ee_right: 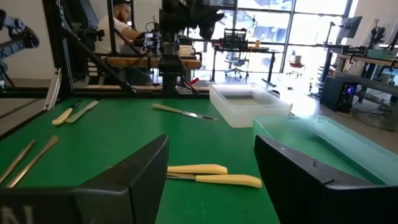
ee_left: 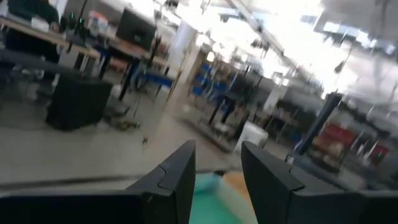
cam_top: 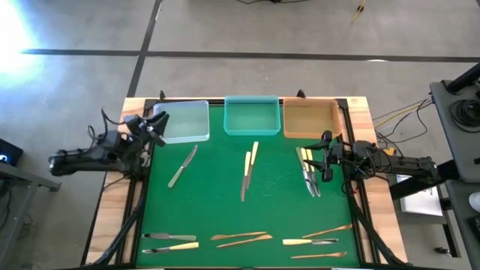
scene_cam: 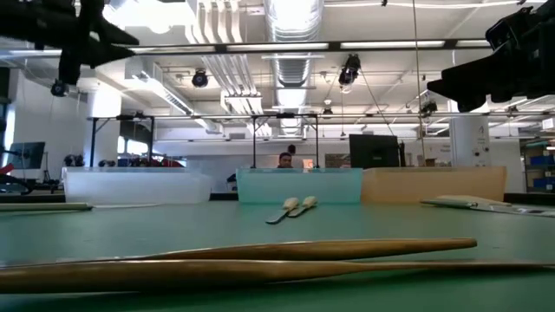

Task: Sort silverware by color (type)
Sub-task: Put the top left silver knife into the transparent bin

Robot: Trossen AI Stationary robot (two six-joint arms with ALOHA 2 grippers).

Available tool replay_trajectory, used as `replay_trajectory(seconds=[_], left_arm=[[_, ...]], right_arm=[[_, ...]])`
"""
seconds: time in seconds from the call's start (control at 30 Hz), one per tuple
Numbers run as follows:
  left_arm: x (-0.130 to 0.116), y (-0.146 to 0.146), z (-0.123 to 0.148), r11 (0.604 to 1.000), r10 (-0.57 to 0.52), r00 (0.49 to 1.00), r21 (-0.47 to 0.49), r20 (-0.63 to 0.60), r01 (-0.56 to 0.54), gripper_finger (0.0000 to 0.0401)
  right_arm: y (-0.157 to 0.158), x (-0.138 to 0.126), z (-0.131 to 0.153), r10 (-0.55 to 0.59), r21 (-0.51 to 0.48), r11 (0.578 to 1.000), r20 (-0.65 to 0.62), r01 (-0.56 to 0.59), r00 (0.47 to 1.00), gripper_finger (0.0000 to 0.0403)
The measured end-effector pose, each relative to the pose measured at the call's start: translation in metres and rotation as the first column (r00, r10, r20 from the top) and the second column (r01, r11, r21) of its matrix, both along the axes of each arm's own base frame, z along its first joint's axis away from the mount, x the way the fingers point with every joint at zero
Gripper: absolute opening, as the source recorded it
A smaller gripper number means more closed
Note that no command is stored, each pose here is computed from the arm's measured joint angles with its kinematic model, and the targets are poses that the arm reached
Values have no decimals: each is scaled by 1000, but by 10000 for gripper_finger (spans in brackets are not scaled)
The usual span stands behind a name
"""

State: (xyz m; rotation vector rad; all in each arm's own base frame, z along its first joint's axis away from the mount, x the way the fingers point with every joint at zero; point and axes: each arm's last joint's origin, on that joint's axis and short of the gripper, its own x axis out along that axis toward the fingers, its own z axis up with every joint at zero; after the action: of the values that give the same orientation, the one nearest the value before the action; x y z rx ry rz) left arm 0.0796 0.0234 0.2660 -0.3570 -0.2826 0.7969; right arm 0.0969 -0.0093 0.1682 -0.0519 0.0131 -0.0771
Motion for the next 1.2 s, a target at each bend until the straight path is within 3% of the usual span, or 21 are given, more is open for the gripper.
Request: replay_trajectory(seconds=[0.13, 0.3, 0.43, 0.63, 0.7, 0.87, 0.97, 1.1, 1.2], left_arm=[[11, 0, 28, 995, -29, 988, -95, -151, 15, 113], [25, 0, 47, 943, -16, 983, -330, -183, -46, 113], [37, 0, 53, 915, -40, 959, -397, -280, -78, 113], [46, -3, 57, 863, -170, 898, -501, -406, -63, 113], [45, -5, 57, 806, -223, 880, -588, -420, -76, 113], [36, -14, 43, 601, -442, 737, -779, -511, -180, 113], [40, -19, 31, 512, -538, 674, -832, -506, -216, 113], [45, -24, 8, 439, -630, 581, -853, -515, -281, 113], [45, -28, -8, 431, -647, 531, -837, -547, -336, 113]], right_arm=[[0, 0, 0, 0, 0, 1000, 0, 0, 1000, 231], [0, 0, 0, 0, 0, 1000, 1, 0, 1000, 231], [0, 0, 0, 0, 0, 1000, 0, 0, 1000, 231], [0, 0, 0, 0, 0, 1000, 1, 0, 1000, 231], [0, 0, 0, 0, 0, 1000, 1, 0, 1000, 231], [0, 0, 0, 0, 0, 1000, 1, 0, 1000, 231], [0, 0, 0, 0, 0, 1000, 1, 0, 1000, 231], [0, 0, 0, 0, 0, 1000, 0, 0, 1000, 231], [0, 0, 0, 0, 0, 1000, 0, 0, 1000, 231]])
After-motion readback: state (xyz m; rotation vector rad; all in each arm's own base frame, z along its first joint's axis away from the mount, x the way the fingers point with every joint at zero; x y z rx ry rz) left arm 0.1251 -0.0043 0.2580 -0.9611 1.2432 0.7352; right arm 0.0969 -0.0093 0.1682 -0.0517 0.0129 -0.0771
